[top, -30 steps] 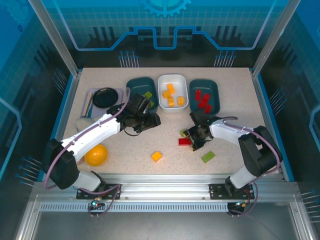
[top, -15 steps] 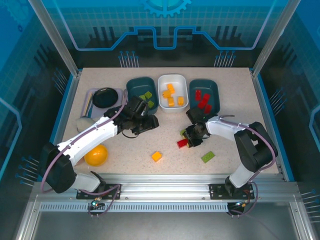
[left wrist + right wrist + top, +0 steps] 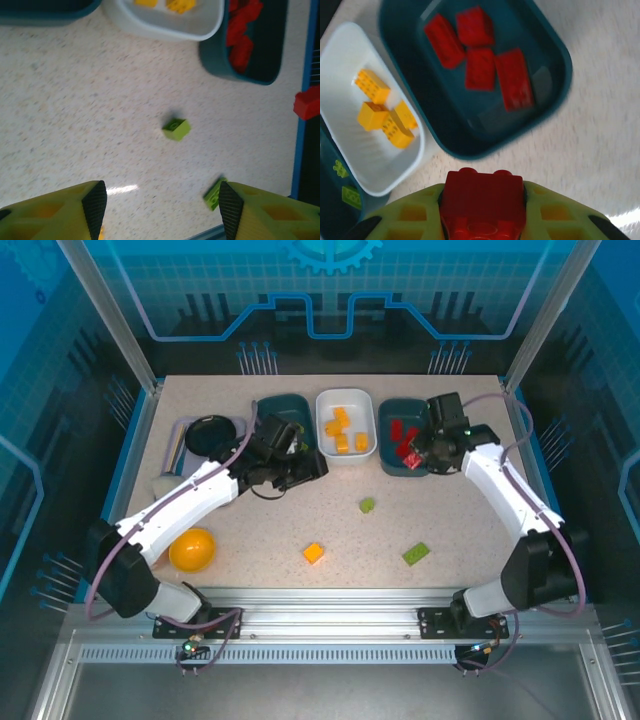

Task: Sort the legos into containers by color

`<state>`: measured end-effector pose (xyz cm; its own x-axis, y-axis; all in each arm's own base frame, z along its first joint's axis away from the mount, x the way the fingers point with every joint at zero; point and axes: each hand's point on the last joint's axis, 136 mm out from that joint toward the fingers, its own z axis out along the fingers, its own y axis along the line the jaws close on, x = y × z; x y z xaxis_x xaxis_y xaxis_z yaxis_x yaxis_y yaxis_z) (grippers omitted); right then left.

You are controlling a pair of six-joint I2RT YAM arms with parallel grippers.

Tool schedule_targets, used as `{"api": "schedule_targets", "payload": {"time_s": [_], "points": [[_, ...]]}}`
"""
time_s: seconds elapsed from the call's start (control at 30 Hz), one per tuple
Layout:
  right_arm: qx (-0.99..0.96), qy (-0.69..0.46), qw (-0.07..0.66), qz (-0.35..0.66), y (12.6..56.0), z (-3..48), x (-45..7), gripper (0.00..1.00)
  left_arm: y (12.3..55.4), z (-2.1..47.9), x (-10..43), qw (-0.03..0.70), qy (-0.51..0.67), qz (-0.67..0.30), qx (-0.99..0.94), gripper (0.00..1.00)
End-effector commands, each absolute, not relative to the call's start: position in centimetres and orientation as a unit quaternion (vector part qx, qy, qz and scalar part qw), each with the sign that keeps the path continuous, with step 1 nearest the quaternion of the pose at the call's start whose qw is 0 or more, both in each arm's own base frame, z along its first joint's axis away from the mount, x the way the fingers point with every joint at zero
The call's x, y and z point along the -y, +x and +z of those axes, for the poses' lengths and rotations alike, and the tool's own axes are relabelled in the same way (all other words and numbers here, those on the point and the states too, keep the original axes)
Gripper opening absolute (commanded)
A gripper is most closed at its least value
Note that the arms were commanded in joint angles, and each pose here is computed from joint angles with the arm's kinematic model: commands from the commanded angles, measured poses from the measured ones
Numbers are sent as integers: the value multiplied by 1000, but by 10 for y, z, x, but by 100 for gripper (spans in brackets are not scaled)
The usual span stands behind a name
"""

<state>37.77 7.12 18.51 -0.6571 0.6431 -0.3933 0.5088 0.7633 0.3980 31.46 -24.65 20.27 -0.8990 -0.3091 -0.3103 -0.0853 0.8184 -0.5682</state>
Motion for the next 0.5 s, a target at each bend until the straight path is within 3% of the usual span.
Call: {"api": "schedule_targets", "payload": {"time_s": [0.0, 0.2, 0.47], "points": [[-940, 147, 295, 89, 423, 184, -77, 23, 328, 210, 261, 203, -81, -295, -930, 65], [-963, 42, 246, 103, 467, 150, -94, 24, 342, 211, 270, 203, -80, -292, -931, 65], [-972, 15, 193, 135, 492, 104, -113, 25, 349, 207, 273, 197, -91, -286, -934, 65]]}}
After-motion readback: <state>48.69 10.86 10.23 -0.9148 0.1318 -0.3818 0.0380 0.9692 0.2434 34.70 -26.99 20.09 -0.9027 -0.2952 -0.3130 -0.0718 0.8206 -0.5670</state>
